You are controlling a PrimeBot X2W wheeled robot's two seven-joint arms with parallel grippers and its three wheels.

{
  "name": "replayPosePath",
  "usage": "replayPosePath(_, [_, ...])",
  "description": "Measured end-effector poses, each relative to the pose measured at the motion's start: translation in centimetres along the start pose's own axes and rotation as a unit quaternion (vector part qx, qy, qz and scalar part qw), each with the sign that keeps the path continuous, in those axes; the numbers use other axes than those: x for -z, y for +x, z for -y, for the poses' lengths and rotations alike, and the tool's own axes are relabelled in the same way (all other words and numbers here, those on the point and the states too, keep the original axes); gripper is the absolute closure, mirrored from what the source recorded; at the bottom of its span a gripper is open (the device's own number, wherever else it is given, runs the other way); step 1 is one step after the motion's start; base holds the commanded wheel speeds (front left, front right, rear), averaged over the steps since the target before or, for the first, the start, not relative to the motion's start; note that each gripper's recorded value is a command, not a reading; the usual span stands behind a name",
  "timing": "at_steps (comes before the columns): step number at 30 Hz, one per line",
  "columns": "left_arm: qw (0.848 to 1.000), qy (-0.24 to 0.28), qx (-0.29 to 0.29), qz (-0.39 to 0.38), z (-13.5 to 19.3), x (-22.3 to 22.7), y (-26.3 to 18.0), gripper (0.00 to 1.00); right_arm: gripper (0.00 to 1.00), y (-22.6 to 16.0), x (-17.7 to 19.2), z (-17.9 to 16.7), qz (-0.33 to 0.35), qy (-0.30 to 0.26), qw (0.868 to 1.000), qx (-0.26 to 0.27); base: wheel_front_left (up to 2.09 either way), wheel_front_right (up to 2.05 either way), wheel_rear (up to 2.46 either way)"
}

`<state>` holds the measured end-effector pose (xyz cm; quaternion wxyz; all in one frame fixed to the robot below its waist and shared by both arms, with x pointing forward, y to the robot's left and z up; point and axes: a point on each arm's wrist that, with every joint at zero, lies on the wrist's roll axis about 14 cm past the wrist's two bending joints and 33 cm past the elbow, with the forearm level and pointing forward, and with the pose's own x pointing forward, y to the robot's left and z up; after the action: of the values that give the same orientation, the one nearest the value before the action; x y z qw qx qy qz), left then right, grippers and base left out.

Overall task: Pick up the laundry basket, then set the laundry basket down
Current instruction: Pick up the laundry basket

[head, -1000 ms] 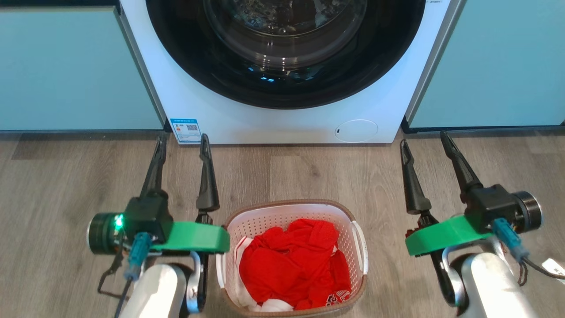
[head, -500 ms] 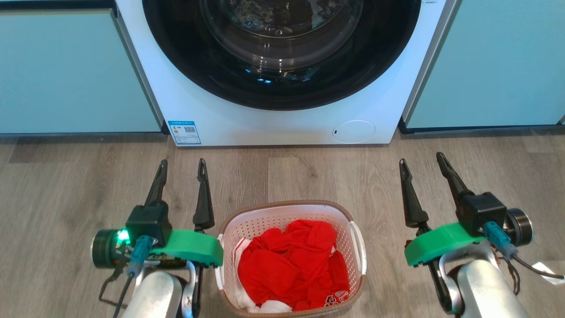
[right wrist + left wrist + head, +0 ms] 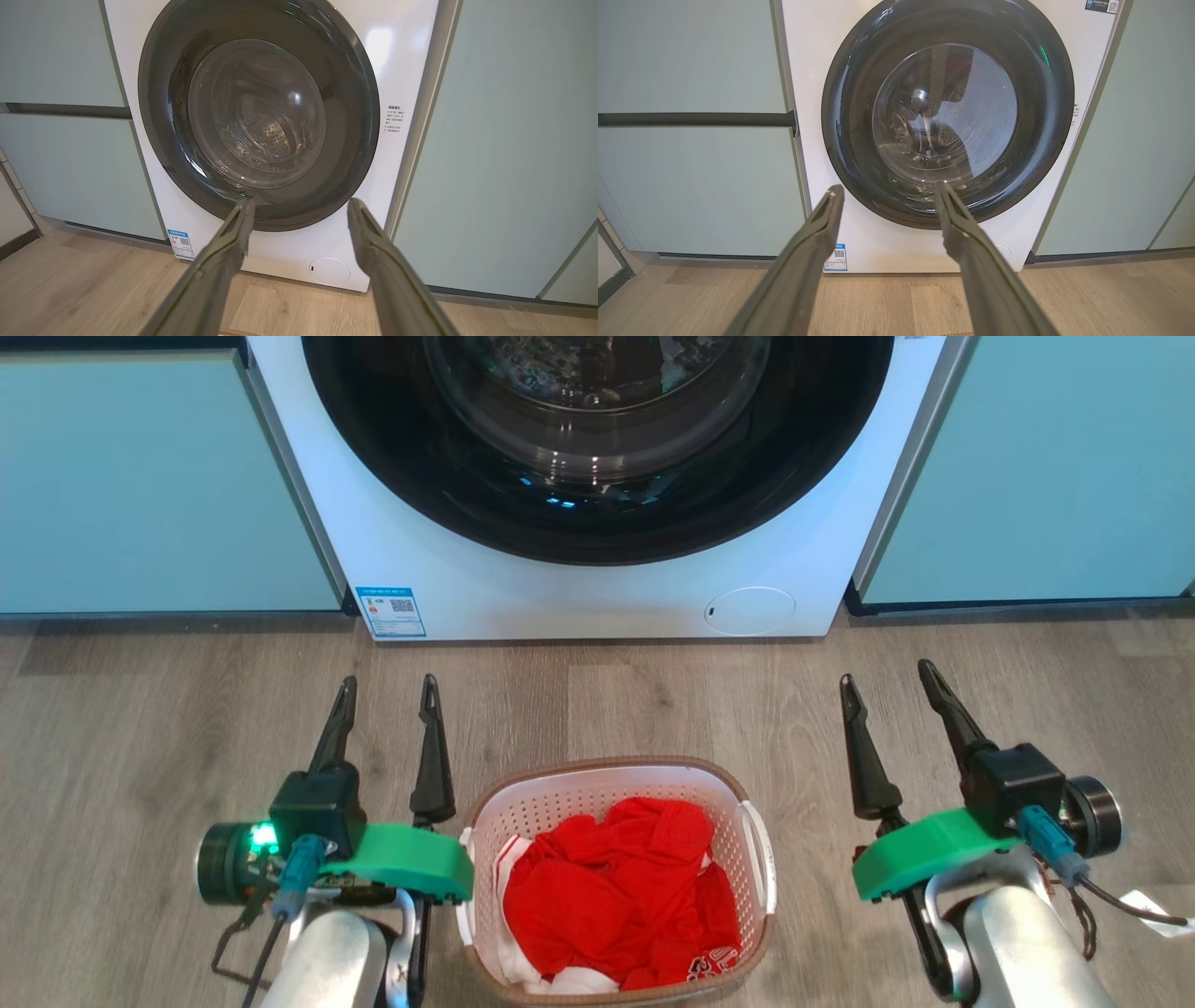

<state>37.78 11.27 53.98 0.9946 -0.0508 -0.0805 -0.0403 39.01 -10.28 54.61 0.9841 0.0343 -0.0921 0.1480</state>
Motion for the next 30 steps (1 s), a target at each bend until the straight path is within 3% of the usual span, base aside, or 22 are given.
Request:
replayPosePath(20, [0.999, -0.006, 0.001, -0.032, -0.1, 2.2, 0.3, 0.0, 0.0, 0.4, 1.7, 0.2, -0.021, 0.006, 1.0, 0.001, 0.0, 0.0, 0.0])
replayPosePath(30, [0.996, -0.009, -0.005, -0.092, -0.7, 6.8, 2.2, 0.0, 0.0, 2.2, 6.4, 1.9, -0.079, 0.014, 0.997, 0.016, 0.0, 0.0, 0.0])
